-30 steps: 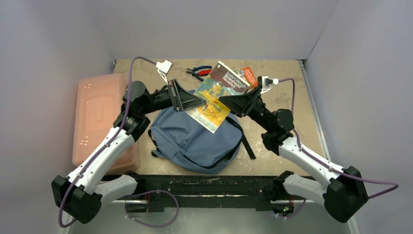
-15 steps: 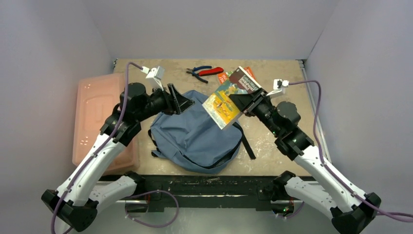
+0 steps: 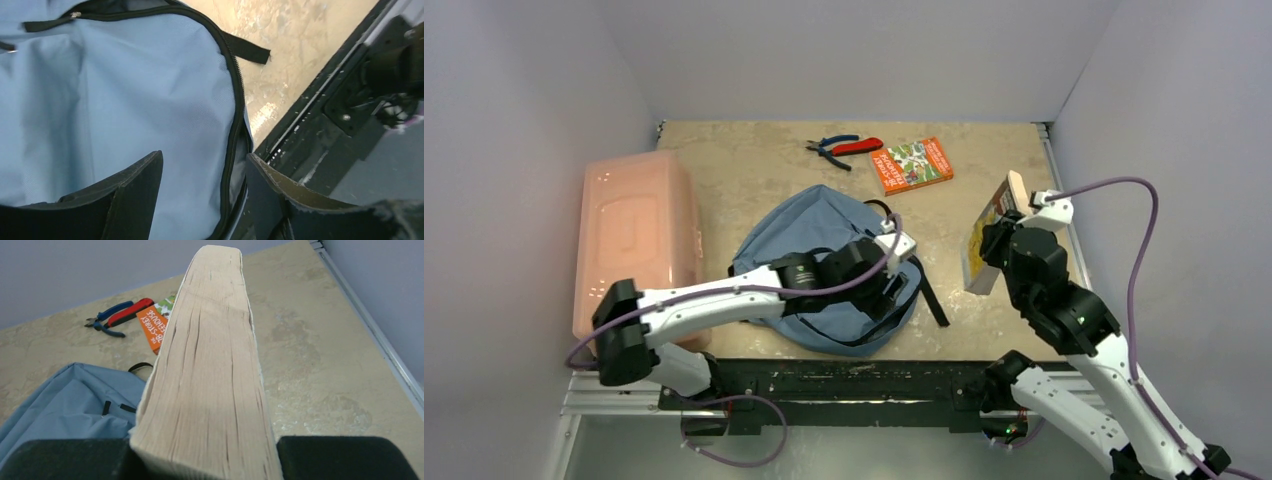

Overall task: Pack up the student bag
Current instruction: Pick up the book from the center of the board, then place the book in the student bag.

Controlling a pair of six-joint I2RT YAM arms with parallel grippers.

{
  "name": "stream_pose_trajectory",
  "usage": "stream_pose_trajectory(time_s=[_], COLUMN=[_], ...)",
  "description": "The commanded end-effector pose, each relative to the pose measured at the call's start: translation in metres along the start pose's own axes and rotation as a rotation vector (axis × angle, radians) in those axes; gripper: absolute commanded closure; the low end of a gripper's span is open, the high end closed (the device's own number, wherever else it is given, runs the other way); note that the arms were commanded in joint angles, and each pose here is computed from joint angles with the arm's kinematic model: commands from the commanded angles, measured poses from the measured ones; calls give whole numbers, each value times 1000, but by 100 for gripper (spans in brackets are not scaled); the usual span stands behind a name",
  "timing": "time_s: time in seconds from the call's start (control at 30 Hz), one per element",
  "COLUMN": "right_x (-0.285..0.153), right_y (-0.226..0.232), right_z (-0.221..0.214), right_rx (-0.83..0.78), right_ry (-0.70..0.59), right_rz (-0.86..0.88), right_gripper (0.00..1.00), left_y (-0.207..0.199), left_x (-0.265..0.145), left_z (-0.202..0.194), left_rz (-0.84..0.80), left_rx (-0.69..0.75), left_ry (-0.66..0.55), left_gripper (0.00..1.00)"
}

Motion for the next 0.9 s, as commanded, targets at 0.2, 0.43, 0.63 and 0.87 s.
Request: stream_pose_trajectory(time_s=[0.2,0.43,0.63,0.87], right_x=[-26,-18,-27,-51], right_y=[-20,2,20,56], right_z=[22,0,-8,19], right_rx=[34,-2,16,133], right_ry=[-125,-2,132,256], right_rz=[-8,150,318,638], right_gripper=[100,100,100,100], left_y=[-12,-1,30,50], left_x=[64,79,29,-28], left_z=[-7,-8,34,70], left_rz=[198,322,403,238], left_rx=[174,241,134,-19], left_ry=[88,111,-98,-261], left_gripper=[39,69,100,100])
Point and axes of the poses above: each gripper's point midway between its finger pads, its own x axis out along the fingers, its own y axis along the line the jaws close on, z = x × y, the point moved 8 cm from there along -x, back along the fingers, and after that the axes turned 14 degrees about -x, right-handed, at the moved point
